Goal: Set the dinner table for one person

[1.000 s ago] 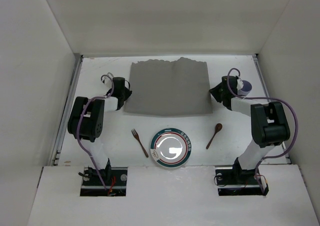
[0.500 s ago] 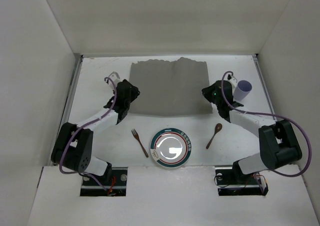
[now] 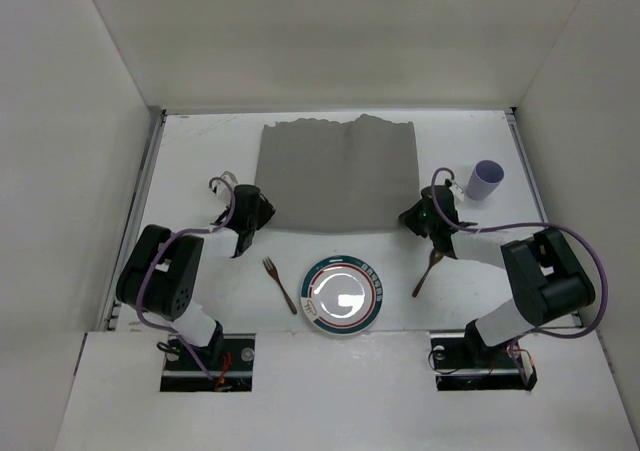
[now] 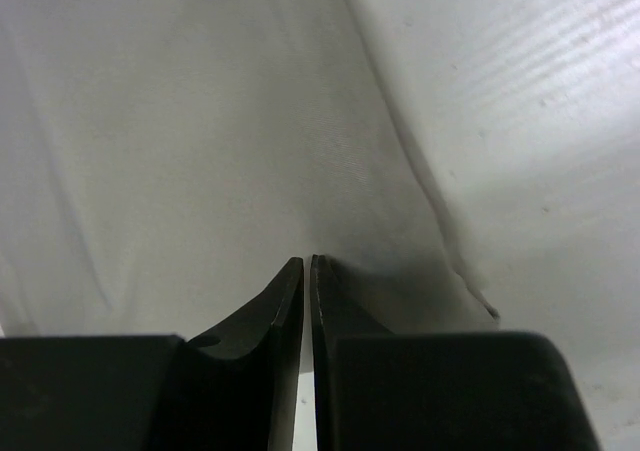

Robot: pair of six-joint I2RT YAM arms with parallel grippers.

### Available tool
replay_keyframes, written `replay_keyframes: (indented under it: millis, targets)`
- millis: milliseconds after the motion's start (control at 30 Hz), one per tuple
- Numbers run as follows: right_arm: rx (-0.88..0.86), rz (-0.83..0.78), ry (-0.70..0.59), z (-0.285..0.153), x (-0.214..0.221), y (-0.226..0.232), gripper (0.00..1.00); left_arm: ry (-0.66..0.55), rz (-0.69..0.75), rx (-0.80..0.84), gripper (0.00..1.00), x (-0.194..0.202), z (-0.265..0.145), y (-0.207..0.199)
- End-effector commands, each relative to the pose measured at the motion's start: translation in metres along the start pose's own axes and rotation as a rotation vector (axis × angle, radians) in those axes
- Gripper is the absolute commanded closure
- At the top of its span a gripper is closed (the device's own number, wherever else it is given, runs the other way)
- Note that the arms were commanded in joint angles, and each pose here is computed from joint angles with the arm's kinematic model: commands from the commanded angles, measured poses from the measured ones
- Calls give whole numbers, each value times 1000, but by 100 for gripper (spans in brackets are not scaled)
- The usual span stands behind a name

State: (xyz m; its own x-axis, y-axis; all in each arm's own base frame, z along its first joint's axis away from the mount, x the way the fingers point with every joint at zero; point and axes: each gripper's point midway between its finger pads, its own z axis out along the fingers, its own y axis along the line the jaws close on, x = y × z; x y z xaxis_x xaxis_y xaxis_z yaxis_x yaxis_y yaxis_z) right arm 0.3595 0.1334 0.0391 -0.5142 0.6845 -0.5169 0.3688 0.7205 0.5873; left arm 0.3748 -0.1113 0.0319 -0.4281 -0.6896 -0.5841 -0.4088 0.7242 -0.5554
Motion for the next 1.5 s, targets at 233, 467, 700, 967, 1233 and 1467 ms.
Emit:
replay_keyframes:
  millis: [233, 467, 700, 967, 1233, 1467]
  targets:
    - [-7, 59, -35, -2, -9, 7, 86, -19, -15, -7, 72, 19, -34, 25]
    - [-12, 78, -41, -4, -15, 6, 85, -40, -14, -6, 71, 17, -49, 30]
    - [-3, 46, -35, -9, -9, 0, 75, -86, -12, -9, 65, -1, -65, 30]
    - [-48, -28, -99, -29, -27, 11, 55, -112, -28, -57, 54, -9, -64, 42]
    - [-36, -52, -62, -28, -9, 6, 52, -125, -7, -48, 57, -11, -43, 31]
    - [-29, -47, -14, -21, 5, 4, 68, -127, -12, -78, 82, -10, -40, 45]
